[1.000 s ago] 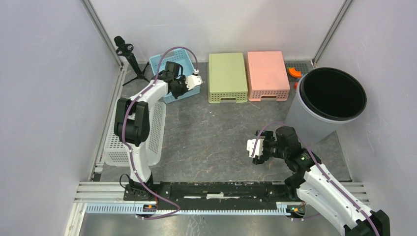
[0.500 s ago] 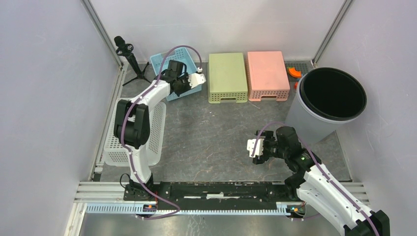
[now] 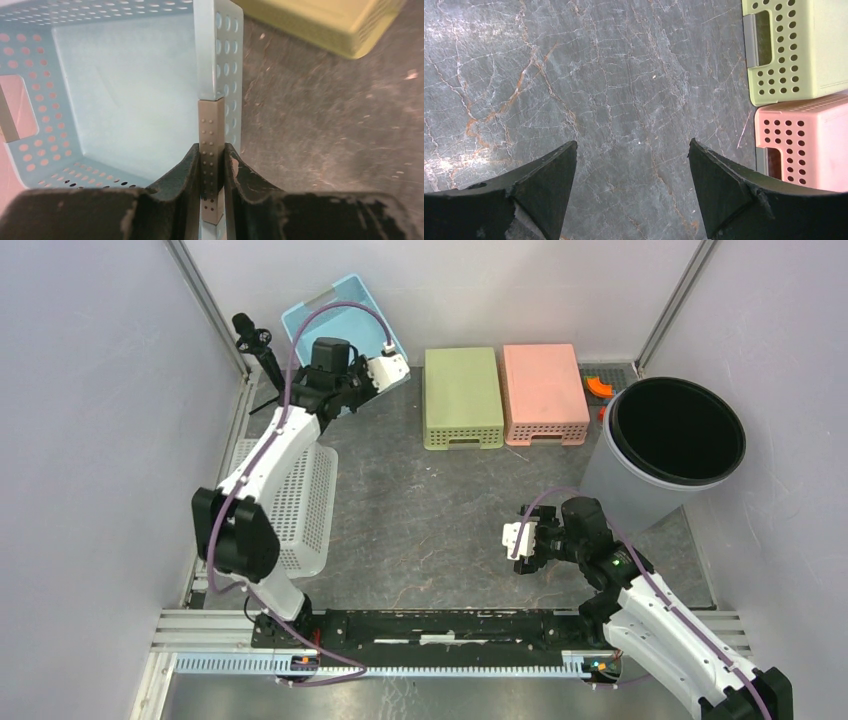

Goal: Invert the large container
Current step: Turn the container upside down at the center of the board.

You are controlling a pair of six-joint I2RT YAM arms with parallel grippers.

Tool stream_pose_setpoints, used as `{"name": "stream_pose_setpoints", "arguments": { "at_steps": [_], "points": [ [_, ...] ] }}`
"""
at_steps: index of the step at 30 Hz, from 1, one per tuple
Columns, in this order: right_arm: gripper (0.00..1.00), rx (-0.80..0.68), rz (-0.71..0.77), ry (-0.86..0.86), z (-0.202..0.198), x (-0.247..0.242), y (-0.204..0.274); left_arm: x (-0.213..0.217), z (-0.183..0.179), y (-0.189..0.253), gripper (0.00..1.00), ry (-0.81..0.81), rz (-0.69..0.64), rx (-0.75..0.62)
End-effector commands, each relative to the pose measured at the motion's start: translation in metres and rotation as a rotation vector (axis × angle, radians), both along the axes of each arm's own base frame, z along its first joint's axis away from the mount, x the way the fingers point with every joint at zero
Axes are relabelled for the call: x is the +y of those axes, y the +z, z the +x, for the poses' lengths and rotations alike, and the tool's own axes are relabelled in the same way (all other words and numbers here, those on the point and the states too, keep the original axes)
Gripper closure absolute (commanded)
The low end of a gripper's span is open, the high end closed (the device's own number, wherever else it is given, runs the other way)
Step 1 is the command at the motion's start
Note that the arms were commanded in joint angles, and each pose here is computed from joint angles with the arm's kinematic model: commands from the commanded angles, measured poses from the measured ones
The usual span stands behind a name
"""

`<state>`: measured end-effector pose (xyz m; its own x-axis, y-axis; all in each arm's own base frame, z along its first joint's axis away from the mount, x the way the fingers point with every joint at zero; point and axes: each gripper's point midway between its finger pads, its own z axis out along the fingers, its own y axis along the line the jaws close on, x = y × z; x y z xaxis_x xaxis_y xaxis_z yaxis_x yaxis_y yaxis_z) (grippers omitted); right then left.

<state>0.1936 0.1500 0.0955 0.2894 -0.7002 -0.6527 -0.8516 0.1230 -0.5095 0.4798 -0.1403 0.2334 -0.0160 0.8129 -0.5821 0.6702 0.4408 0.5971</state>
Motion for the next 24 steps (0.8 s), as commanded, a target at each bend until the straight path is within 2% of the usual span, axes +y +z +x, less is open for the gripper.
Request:
{"name": "stream_pose_setpoints", "arguments": {
  "at_steps": [1,5,12,18,24],
  "points": [
    [0.12,-0.014,0.041,0.015,0.001,0.006,0.009,-0.03,-0.048,0.082,0.98,-0.099,-0.218,-0.057],
    [0.12,-0.029,0.063,0.016,0.002,0.009,0.015,-0.045,-0.101,0.11,0.98,-0.19,-0.363,-0.013],
    [0.11,-0.068,0.125,0.021,0.006,0.016,0.041,-0.06,-0.179,0.13,0.98,-0.314,-0.54,0.101],
    [0.11,-0.078,0.161,0.04,0.005,0.022,0.064,-0.068,-0.234,0.143,0.98,-0.416,-0.661,0.192],
    [0.1,-0.124,0.179,0.047,0.005,0.022,0.091,-0.077,-0.274,0.14,0.98,-0.49,-0.768,0.354]
  ]
}}
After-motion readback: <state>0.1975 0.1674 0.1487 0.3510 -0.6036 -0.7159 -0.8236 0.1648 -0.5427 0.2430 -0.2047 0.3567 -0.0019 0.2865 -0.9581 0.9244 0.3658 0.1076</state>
